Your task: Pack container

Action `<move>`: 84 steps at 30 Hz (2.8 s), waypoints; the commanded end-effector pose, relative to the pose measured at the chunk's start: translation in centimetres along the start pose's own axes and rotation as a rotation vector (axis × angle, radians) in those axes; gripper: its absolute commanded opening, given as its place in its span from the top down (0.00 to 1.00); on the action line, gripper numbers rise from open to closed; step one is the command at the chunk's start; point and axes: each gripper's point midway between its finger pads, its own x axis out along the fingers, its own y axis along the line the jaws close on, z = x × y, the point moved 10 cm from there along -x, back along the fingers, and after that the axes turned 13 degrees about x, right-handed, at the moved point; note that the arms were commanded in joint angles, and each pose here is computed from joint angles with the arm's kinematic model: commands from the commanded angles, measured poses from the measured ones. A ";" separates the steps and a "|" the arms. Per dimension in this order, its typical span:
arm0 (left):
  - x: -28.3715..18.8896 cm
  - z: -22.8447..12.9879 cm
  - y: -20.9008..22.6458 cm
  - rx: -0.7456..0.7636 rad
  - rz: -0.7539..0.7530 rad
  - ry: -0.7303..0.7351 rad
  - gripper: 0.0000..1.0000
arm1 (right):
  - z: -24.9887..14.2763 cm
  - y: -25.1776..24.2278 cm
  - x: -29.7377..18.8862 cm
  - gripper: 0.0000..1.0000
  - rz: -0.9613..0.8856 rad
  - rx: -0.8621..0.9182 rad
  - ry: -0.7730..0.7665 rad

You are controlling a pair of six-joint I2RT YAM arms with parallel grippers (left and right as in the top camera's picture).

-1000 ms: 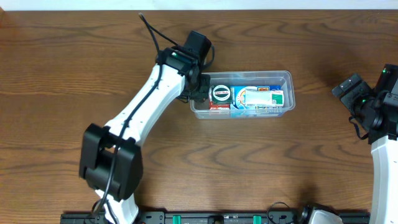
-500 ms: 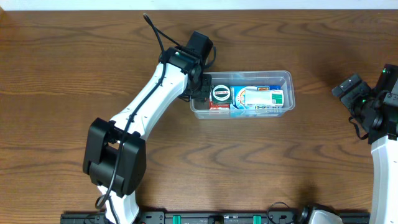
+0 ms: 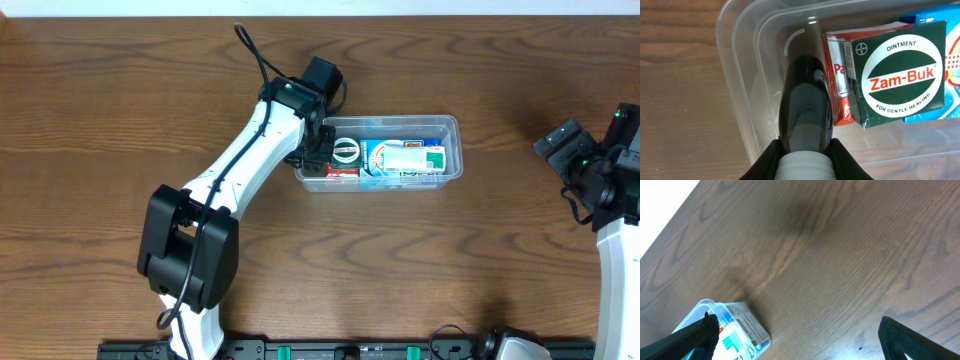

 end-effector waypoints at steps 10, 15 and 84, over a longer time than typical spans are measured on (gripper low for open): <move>-0.1 -0.5 0.5 -0.002 0.050 0.047 0.76 | 0.1 -0.1 0.0 0.01 -0.006 -0.011 -0.002; -0.1 -0.5 0.5 -0.003 0.049 0.041 0.76 | 0.1 -0.1 0.0 0.01 -0.006 -0.011 -0.002; -24.7 -23.6 7.0 -0.398 0.283 -0.538 0.02 | 0.1 -0.1 0.0 0.01 -0.006 -0.011 -0.002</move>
